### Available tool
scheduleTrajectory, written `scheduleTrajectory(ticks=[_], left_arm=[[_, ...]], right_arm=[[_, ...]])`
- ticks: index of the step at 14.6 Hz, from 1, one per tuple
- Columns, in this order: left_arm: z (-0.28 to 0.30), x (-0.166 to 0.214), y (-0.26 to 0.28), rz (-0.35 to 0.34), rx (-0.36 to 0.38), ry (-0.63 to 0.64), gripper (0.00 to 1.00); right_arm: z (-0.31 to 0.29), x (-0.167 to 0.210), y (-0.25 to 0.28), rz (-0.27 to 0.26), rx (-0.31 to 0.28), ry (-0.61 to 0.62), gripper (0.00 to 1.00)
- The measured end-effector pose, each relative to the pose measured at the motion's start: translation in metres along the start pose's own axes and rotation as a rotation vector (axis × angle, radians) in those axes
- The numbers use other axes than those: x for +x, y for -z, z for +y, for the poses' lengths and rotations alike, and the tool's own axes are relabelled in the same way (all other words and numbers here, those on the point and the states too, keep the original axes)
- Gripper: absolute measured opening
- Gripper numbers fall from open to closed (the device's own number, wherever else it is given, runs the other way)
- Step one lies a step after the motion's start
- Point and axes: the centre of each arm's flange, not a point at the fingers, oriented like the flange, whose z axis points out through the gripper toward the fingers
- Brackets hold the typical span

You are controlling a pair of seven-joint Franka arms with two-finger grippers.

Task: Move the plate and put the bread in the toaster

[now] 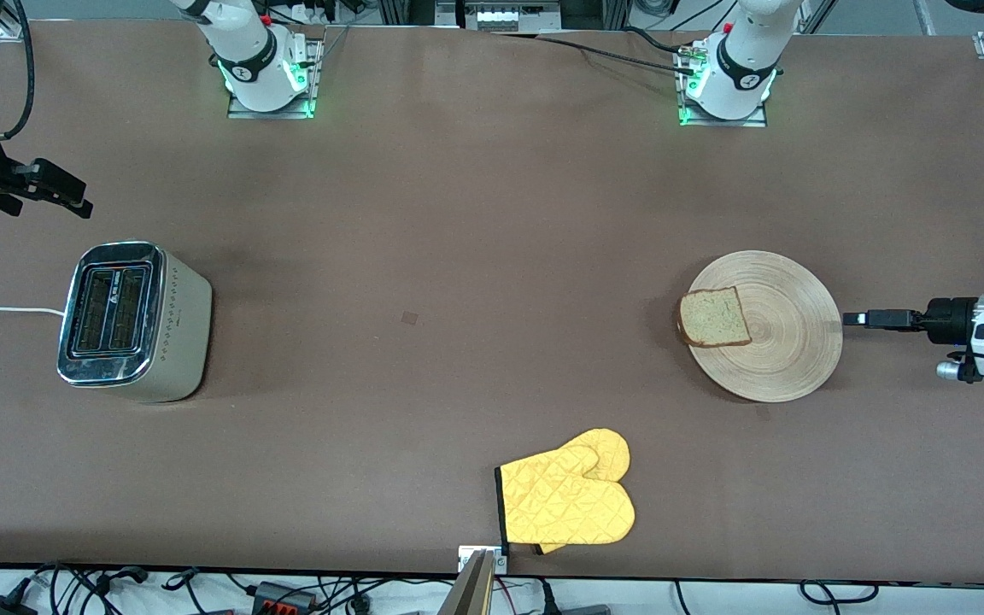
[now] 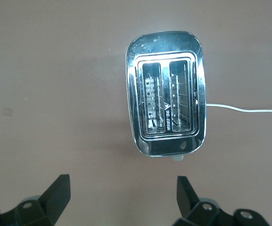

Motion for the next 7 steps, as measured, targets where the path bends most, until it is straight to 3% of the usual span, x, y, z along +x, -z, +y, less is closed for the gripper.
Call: scheduleTrajectory(ticks=[7], left_arm=[[-0.026, 0.006, -0.016, 0.024, -0.015, -0.048, 1.00]], right_arm=[[0.000, 0.000, 0.000, 0.001, 0.000, 0.000, 1.00]])
